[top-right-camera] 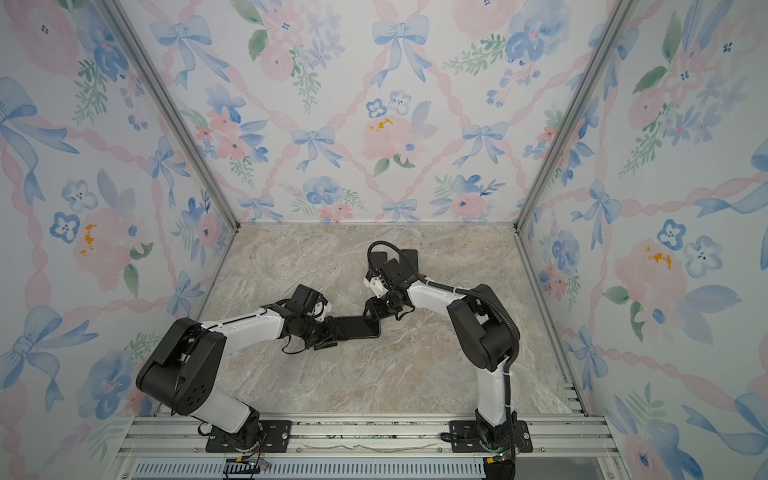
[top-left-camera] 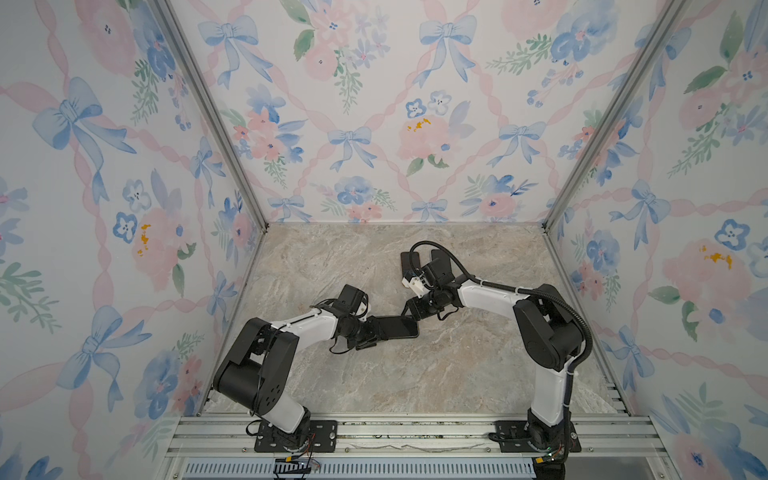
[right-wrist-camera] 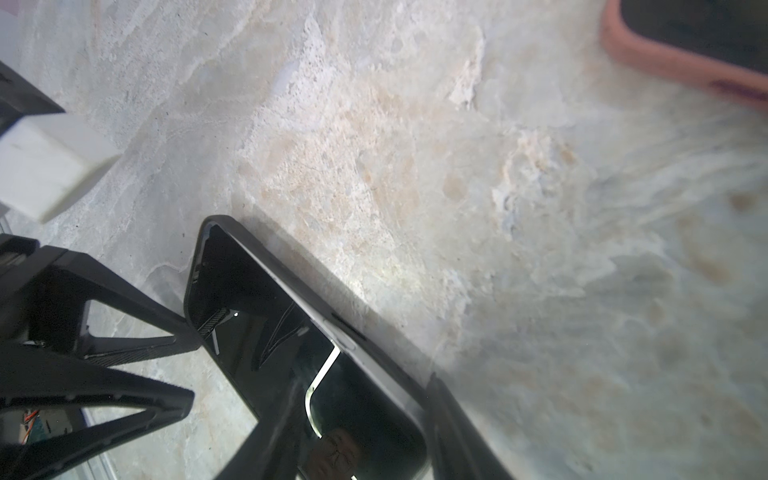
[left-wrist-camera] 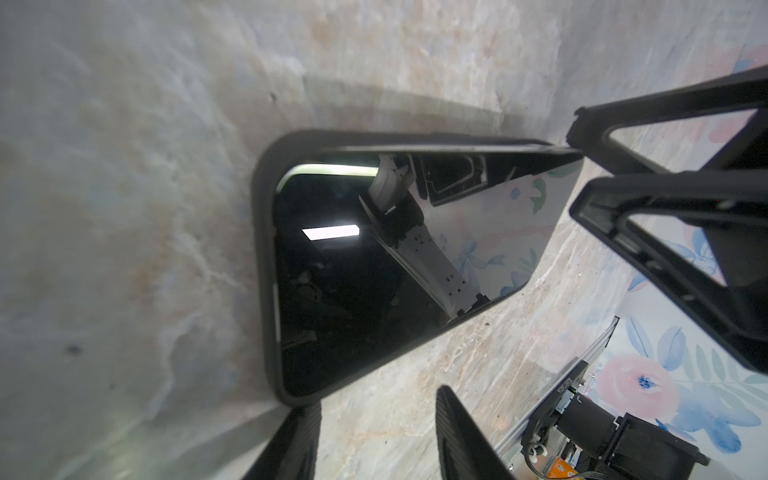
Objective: Put the phone into the phone case
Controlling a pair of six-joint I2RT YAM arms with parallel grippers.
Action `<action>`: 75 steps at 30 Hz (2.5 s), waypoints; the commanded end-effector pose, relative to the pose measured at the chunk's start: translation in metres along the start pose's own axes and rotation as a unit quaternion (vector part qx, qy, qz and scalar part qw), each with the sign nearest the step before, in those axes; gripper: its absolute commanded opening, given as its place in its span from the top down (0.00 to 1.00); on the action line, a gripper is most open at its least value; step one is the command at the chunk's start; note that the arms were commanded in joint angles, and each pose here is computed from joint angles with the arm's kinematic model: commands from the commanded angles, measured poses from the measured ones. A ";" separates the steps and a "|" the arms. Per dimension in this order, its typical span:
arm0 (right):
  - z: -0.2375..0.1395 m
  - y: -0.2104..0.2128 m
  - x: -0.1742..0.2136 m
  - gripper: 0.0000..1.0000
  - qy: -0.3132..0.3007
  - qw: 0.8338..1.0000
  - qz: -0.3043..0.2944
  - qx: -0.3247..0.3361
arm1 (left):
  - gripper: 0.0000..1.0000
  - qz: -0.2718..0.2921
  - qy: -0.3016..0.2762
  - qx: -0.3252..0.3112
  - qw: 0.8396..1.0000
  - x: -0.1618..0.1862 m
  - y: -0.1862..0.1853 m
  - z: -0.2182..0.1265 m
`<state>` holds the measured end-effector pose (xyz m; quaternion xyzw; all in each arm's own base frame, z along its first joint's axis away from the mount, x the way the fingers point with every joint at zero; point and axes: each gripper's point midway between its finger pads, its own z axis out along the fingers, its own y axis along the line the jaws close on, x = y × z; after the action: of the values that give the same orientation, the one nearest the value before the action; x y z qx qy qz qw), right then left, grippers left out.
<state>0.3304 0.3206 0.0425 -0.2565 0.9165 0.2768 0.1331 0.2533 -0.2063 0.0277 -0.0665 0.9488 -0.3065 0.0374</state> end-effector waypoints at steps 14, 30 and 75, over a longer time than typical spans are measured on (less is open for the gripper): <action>0.004 -0.003 0.027 0.52 0.037 0.999 0.003 0.011 | 0.54 0.009 0.004 -0.042 0.999 -0.010 0.017 0.013; 0.008 0.016 0.056 0.59 0.067 0.998 0.009 -0.010 | 0.54 0.021 -0.002 -0.024 0.999 -0.015 0.005 0.019; -0.026 0.035 0.063 0.73 -0.069 0.956 0.286 0.001 | 0.55 0.015 0.026 0.048 0.998 -0.009 -0.027 0.013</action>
<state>0.2517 0.2995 0.0406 0.0222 0.9490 0.3013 0.0904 0.2787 -0.2328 0.0306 -0.0374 0.9372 -0.3445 0.0395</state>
